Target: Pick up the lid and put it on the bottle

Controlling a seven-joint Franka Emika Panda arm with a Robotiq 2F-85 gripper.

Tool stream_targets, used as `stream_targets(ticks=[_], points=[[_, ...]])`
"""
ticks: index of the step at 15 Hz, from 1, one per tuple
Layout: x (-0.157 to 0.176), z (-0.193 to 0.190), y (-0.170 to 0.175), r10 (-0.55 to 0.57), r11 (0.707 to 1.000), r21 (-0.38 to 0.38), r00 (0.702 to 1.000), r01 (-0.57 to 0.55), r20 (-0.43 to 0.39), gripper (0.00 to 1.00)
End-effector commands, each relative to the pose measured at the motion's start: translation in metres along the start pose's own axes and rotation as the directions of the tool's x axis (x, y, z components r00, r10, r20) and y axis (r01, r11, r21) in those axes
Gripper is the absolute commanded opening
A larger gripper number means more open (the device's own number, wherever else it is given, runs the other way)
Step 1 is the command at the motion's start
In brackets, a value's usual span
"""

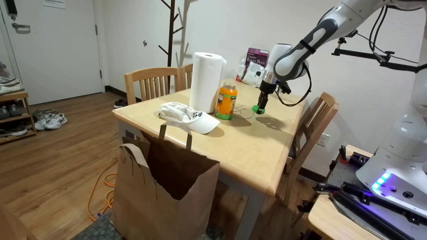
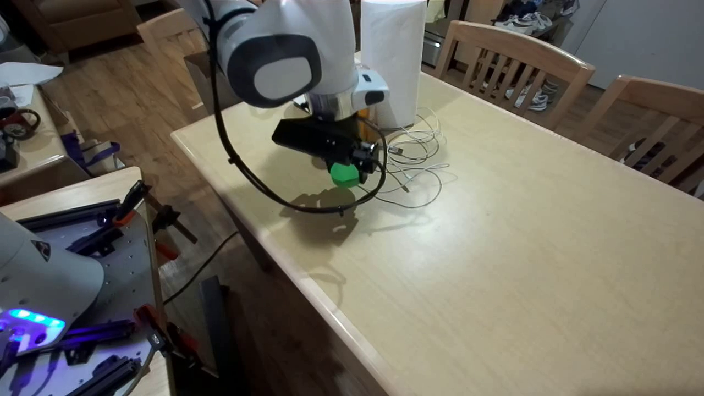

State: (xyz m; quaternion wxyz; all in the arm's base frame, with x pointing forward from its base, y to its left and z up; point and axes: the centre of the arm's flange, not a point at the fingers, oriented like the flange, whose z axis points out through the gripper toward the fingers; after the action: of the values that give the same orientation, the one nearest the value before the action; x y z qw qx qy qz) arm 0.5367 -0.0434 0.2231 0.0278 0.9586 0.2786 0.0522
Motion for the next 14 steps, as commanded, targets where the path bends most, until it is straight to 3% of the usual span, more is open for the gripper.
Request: stream_targets(ticks=[1,5,8,11,14], points=[[0.028,-0.079,-0.018,-0.106,0.994,-0.035,0.989,0.103,-0.104,0.52],[0.04,-0.162,-0.032,-0.165,0.984,-0.1,0.962,0.146,-0.219,0.52],[0.029,-0.198,-0.023,-0.131,0.991,-0.076,0.949,0.114,-0.288,0.52],[0.024,-0.204,-0.016,-0.168,0.985,-0.004,0.941,0.174,-0.293,0.52],[0.029,-0.185,-0.023,-0.271,0.947,0.1,0.925,0.306,-0.266,0.52]])
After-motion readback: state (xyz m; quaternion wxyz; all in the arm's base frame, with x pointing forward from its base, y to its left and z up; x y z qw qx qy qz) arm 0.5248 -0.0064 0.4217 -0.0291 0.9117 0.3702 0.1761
